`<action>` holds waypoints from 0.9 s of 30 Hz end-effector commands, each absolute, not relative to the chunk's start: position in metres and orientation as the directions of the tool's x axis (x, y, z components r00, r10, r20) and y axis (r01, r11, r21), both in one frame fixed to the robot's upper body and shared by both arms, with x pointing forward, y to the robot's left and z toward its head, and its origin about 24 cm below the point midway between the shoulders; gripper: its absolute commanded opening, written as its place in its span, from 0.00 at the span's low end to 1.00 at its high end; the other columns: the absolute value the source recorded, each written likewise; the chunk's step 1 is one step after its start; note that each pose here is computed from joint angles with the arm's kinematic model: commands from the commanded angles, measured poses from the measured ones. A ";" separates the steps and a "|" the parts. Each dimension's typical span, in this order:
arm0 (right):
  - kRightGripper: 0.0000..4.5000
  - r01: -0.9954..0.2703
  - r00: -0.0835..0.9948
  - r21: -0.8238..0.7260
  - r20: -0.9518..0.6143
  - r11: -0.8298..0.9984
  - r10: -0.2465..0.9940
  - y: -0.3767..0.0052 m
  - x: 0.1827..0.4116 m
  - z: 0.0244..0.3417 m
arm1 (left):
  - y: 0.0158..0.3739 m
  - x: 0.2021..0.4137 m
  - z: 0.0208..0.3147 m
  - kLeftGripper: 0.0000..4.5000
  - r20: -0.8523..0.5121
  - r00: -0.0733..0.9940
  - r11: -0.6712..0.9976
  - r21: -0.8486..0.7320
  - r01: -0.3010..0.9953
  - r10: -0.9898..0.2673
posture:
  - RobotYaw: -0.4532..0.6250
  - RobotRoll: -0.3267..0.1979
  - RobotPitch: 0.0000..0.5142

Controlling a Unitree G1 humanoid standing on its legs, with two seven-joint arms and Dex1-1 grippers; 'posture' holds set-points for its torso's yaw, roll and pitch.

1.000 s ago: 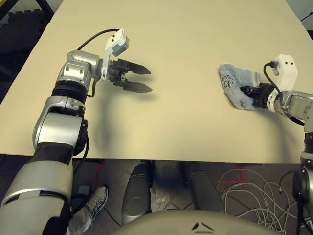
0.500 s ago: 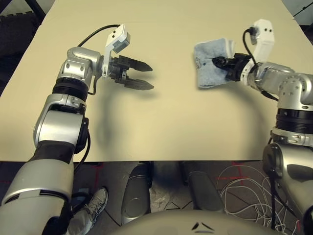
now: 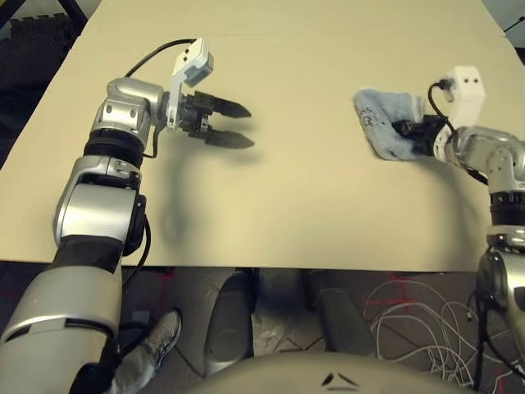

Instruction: Wipe the water off the table with a rag.

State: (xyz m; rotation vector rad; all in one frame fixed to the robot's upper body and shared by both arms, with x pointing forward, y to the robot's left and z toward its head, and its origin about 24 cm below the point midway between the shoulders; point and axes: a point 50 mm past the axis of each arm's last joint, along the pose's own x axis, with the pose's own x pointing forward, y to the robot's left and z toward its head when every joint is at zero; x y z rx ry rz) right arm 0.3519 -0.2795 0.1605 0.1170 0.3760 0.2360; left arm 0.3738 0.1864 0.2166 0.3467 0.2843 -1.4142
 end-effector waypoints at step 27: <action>0.99 -0.097 0.995 -0.071 -0.008 0.993 0.096 -0.311 0.365 0.206 | 0.185 0.400 0.227 1.00 0.012 0.606 0.590 0.249 0.768 -0.795 | 0.39 0.62 0.51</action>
